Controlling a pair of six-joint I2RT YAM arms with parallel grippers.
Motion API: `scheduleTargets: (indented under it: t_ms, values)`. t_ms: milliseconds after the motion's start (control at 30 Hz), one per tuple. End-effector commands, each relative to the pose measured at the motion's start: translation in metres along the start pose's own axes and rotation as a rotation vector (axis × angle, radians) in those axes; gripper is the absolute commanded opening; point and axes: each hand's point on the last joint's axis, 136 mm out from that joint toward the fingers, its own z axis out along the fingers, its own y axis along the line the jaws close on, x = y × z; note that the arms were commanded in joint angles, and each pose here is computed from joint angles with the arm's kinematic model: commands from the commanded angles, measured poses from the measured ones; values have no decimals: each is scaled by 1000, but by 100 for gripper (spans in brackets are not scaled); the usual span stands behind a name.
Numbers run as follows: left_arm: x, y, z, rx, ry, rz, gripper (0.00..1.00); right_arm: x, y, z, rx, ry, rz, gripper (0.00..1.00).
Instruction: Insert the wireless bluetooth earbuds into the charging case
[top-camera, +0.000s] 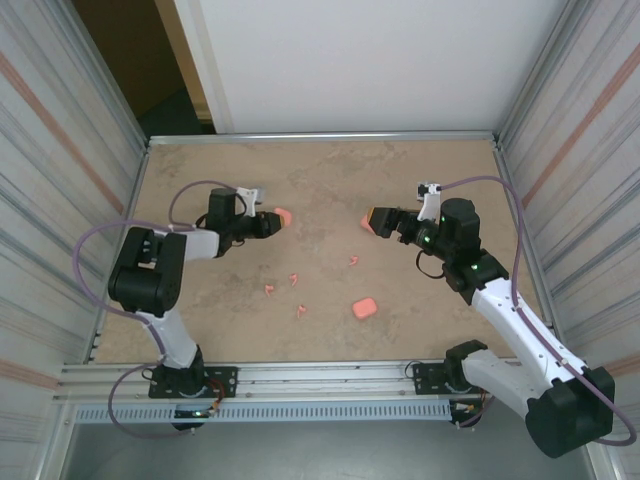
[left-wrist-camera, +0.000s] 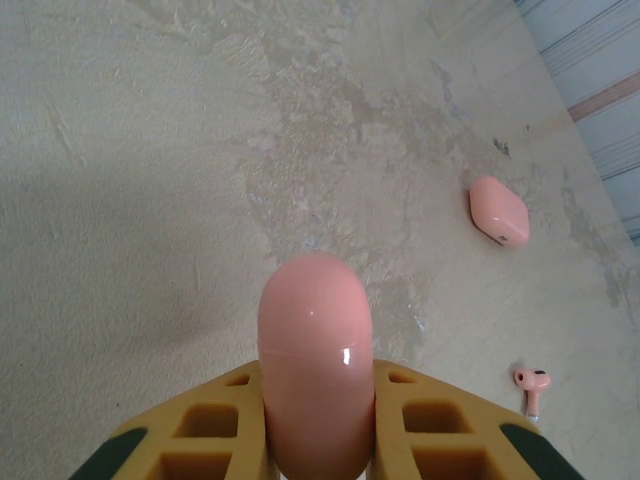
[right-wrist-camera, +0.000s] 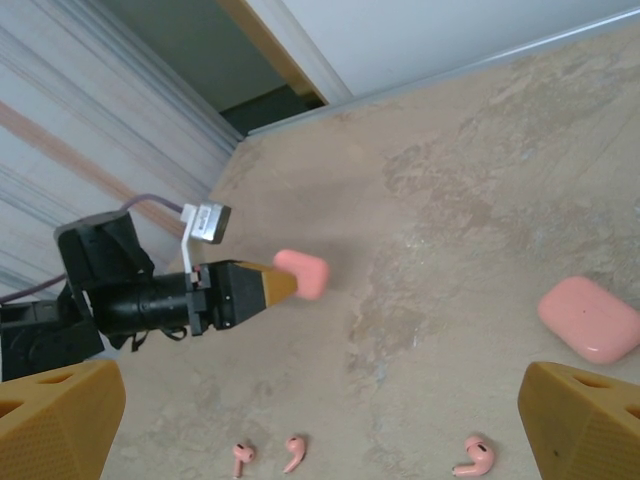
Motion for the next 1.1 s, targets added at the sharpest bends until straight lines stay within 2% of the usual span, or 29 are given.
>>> scheduleTargets:
  t_ms: [0, 600, 733, 1067]
  values:
    - [-4, -2, 3, 30, 11, -17, 1, 5, -10, 1, 35, 11, -8, 100]
    - [17, 16, 17, -3, 104, -37, 7, 6, -11, 3, 41, 23, -7, 100]
    - [18, 18, 18, -2, 110, -43, 12, 6, -11, 4, 40, 24, -5, 100]
    - [15, 18, 16, -18, 89, -46, 35, 4, -9, 2, 39, 28, -11, 100]
